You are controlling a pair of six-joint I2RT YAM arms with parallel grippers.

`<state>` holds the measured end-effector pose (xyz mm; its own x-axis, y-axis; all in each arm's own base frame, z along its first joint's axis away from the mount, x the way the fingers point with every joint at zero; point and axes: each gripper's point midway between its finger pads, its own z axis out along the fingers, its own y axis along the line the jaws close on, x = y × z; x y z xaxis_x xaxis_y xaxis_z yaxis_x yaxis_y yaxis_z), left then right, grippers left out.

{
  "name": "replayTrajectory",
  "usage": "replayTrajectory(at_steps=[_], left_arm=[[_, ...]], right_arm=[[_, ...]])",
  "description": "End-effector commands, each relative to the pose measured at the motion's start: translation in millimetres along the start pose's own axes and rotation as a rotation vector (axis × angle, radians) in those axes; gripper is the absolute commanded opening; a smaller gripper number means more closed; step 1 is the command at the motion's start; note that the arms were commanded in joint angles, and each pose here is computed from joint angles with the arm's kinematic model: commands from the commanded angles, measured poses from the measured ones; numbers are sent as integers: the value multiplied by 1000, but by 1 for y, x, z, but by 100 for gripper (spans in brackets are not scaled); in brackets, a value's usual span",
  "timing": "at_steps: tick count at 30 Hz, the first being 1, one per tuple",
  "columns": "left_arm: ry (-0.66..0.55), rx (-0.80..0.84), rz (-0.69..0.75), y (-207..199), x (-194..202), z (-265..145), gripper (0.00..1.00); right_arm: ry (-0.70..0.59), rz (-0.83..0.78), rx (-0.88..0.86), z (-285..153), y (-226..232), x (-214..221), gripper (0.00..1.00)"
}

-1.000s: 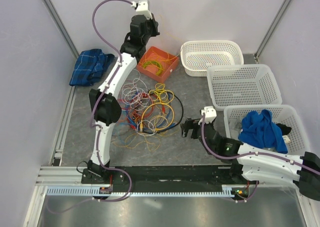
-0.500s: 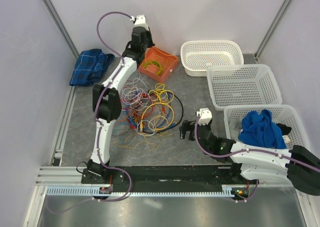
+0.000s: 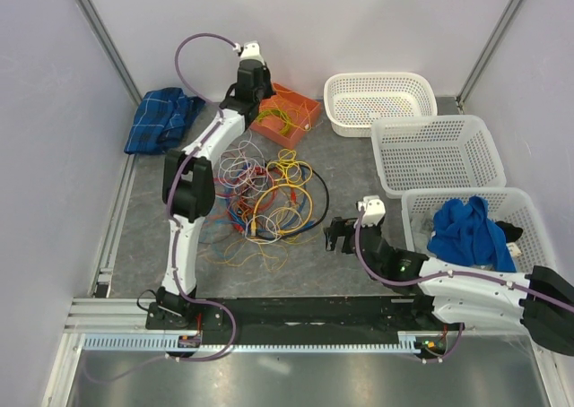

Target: Untangle the cables

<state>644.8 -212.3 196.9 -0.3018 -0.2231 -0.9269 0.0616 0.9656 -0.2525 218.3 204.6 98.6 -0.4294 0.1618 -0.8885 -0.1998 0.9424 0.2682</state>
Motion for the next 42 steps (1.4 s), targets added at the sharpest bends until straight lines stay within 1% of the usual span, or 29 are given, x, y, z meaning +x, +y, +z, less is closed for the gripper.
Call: replayTrajectory(at_steps=[1, 3, 7, 18, 22, 27, 29, 30, 32, 33, 39, 42], left_arm=[[-321, 90, -60, -42, -155, -66, 2], [-343, 105, -48, -50, -169, -77, 2], [-354, 116, -38, -57, -176, -87, 2], [-341, 121, -42, -64, -175, -99, 2], [-318, 101, -33, -60, -162, -93, 2], [-282, 58, -10, -52, -136, -69, 2], [-283, 47, 0, -50, -134, -61, 2], [-265, 41, 7, -48, -123, -52, 2], [-263, 37, 6, -47, -119, -47, 2], [-249, 33, 10, -46, -111, -41, 2], [-195, 11, -16, -35, -82, -29, 2], [-184, 6, -22, -32, -75, -28, 2]], right_arm=[[-36, 51, -14, -1, 3, -9, 98], [-41, 60, -18, -2, 3, -10, 98], [-50, 64, -22, -5, 1, -12, 98], [-57, 76, -18, -10, -6, -12, 98], [-57, 81, -20, -11, -7, -11, 98], [-58, 81, -15, -12, -10, -10, 98], [-62, 75, -2, -12, -13, -8, 98], [-64, 71, 0, -12, -14, -9, 98], [-69, 62, 19, -10, -17, -9, 98], [-70, 58, 18, -10, -16, -10, 98], [-44, 31, 30, -4, -14, -3, 98], [-34, 24, 33, -1, -13, 0, 98]])
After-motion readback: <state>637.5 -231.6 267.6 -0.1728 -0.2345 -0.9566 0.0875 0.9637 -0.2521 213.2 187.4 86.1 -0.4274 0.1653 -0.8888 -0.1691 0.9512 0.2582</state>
